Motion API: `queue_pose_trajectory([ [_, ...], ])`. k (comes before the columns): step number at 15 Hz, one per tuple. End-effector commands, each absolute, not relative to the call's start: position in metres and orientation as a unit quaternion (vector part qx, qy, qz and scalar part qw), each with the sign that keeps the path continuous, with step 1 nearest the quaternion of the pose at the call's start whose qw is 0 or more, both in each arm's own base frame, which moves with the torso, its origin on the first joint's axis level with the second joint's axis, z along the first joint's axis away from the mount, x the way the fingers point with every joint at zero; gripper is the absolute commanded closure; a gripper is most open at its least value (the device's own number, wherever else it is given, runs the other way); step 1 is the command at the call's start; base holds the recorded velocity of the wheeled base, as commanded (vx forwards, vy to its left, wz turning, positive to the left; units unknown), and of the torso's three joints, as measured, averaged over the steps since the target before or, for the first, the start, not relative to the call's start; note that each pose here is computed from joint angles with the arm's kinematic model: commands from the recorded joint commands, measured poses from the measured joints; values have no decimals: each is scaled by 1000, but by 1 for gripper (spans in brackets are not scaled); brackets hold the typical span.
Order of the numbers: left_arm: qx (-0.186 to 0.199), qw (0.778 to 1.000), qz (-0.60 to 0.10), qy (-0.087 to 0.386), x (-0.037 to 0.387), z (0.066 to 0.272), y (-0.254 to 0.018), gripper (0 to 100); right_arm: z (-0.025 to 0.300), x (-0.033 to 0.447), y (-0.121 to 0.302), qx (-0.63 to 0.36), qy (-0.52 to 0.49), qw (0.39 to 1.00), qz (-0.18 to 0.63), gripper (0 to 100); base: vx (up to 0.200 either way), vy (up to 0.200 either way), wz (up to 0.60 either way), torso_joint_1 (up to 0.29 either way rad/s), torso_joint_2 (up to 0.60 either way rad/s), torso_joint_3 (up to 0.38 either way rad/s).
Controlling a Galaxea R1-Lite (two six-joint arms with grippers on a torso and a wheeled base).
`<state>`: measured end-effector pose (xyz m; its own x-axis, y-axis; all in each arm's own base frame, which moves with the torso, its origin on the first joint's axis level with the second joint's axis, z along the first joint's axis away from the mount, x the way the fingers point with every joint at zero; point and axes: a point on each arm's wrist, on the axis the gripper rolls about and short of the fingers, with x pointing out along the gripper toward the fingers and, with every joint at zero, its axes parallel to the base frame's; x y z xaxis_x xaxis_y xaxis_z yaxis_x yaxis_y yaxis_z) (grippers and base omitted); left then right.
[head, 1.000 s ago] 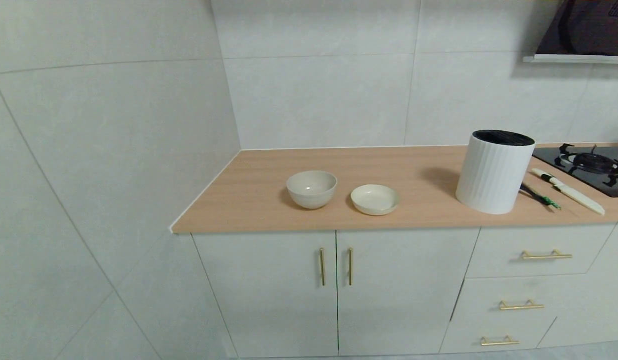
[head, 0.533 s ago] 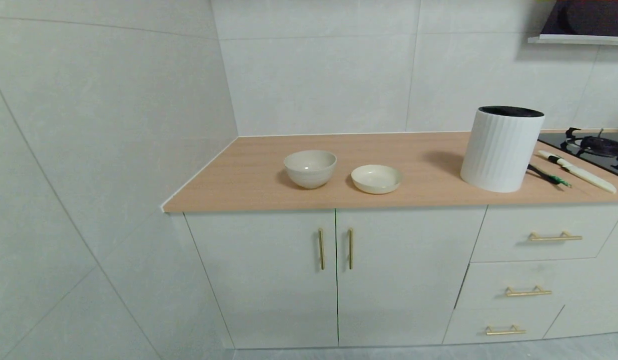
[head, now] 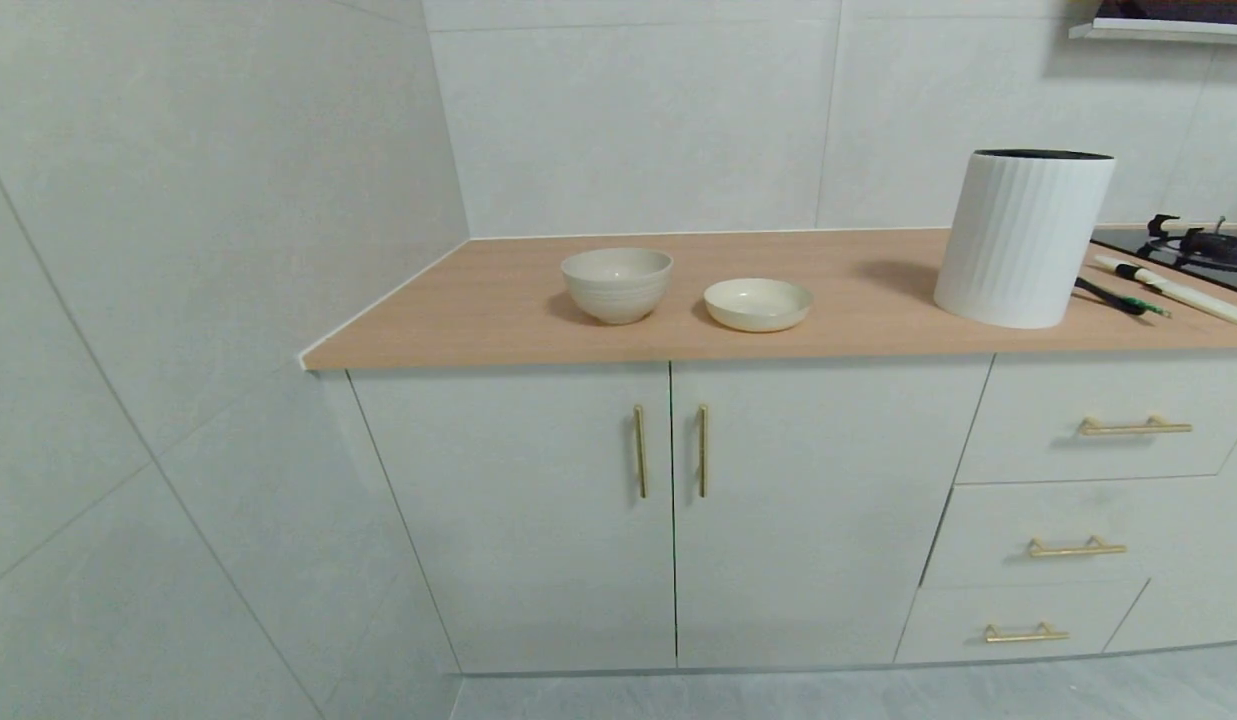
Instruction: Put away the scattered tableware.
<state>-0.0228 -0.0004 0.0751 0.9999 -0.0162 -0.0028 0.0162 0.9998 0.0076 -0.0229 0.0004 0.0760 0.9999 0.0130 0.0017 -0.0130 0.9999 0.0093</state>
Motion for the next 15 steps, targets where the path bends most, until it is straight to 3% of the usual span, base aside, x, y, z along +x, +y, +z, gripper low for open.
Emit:
queue_pose_trajectory([
  [1, 4, 1000, -8, 2, -23, 75, 0, 0, 76, -23, 0, 5, 0, 1000, 7, 0, 0, 0, 0, -154, 466, 305],
  [8, 3, 1000, -8, 2, -23, 75, 0, 0, 76, -23, 0, 5, 0, 1000, 7, 0, 0, 0, 0, -110, 417, 306],
  [15, 4, 1000, -8, 2, -23, 75, 0, 0, 76, -23, 0, 5, 0, 1000, 7, 0, 0, 0, 0, -10, 41, 30],
])
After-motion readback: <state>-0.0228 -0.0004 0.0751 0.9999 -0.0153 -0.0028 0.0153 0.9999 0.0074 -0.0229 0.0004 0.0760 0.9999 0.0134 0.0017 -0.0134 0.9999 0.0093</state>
